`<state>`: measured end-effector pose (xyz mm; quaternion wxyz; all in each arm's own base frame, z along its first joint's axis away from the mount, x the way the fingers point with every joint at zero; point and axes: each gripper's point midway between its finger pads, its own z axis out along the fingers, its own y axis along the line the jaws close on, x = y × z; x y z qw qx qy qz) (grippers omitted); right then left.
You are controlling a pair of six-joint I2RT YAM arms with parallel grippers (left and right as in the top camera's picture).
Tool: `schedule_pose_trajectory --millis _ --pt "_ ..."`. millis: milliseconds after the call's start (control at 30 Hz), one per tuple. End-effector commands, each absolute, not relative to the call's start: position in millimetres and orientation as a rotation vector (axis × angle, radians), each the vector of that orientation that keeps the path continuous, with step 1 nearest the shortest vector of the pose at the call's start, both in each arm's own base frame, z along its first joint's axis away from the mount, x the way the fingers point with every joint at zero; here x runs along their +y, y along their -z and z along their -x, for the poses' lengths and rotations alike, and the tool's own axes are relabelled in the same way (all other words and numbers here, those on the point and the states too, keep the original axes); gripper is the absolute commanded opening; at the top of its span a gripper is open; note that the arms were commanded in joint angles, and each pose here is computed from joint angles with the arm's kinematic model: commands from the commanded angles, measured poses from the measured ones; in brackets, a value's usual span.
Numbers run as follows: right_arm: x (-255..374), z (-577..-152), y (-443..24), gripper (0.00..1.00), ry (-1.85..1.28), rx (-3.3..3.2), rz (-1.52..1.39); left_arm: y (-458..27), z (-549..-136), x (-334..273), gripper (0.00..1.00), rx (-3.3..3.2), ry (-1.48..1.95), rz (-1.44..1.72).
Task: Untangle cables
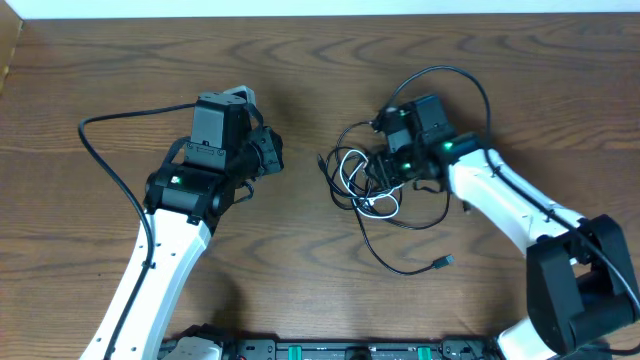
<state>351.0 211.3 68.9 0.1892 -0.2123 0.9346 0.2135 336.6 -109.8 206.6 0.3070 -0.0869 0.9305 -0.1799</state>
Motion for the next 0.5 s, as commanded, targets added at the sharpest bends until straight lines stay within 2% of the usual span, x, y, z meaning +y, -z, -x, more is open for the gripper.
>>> schedule_pose_trajectory --millis 0,33,133,333,400,433,467 --pt "211.6 -343.5 -78.8 0.50 -0.776 2.542 0.786 -207.0 -338.5 -107.7 0.35 2.461 0.462 0.236" --pt "208.5 -338.6 -78.6 0.53 -0.797 2.529 0.844 -207.1 -338.5 -107.7 0.35 2.461 0.462 0.236" --pt "198.3 -314.4 -63.8 0.53 -0.742 2.537 1.068 -206.9 -338.5 -107.7 0.35 2.461 0.462 0.236" --pt "188.8 -329.8 -24.0 0.47 -0.497 2.560 1.103 -206.4 -337.9 -107.5 0.35 2.464 0.461 0.237" --pt "193.5 -333.1 -14.2 0.35 -0.509 2.556 1.106 -206.5 -338.0 -107.5 0.35 2.464 0.461 0.237" --pt "196.0 -337.2 -14.7 0.12 -0.513 2.556 1.070 -206.5 -338.0 -107.5 0.35 2.464 0.461 0.237" --pt "197.3 -341.4 -20.2 0.01 -0.518 2.555 1.026 -206.7 -338.1 -107.6 0.35 2.463 0.461 0.237"
